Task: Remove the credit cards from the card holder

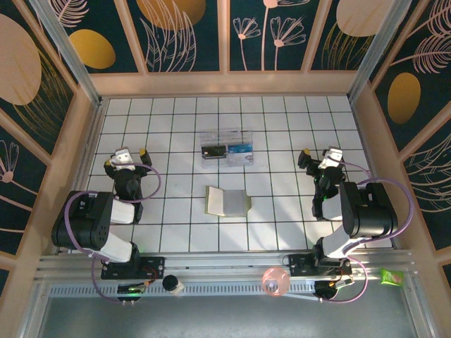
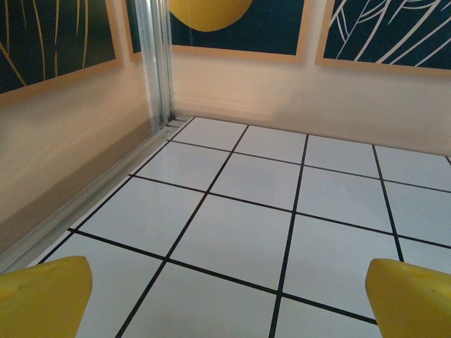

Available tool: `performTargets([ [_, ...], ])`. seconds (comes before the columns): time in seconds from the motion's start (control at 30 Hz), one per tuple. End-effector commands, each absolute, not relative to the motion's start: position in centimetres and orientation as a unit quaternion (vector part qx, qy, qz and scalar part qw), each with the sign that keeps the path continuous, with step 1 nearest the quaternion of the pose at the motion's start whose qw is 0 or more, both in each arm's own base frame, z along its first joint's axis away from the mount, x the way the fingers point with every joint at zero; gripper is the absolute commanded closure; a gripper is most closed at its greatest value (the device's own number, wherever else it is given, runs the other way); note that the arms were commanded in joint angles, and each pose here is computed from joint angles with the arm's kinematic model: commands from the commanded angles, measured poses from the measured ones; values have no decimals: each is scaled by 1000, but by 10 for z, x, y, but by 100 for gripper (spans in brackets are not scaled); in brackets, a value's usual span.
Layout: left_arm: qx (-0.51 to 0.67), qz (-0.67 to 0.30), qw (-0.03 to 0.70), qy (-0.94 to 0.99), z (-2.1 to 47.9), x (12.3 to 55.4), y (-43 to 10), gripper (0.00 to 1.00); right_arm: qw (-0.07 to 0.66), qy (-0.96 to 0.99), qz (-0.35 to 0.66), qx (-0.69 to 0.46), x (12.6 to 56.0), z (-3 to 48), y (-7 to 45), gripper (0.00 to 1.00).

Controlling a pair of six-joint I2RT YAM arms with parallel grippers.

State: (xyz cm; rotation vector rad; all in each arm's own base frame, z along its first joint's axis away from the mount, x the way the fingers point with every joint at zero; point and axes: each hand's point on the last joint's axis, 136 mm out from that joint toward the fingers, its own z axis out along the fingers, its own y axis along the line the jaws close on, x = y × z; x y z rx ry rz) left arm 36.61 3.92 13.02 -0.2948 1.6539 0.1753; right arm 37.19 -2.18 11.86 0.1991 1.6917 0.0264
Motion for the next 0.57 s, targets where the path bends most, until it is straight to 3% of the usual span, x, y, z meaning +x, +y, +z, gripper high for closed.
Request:
performTargets([
  [0.0, -141, 73, 678, 718, 139, 366, 43, 1, 676, 732, 3, 83, 372, 128, -22, 1],
  [0.53, -141, 74, 677, 718, 139, 366, 43, 1, 676, 732, 3, 83, 372, 129, -22, 1],
])
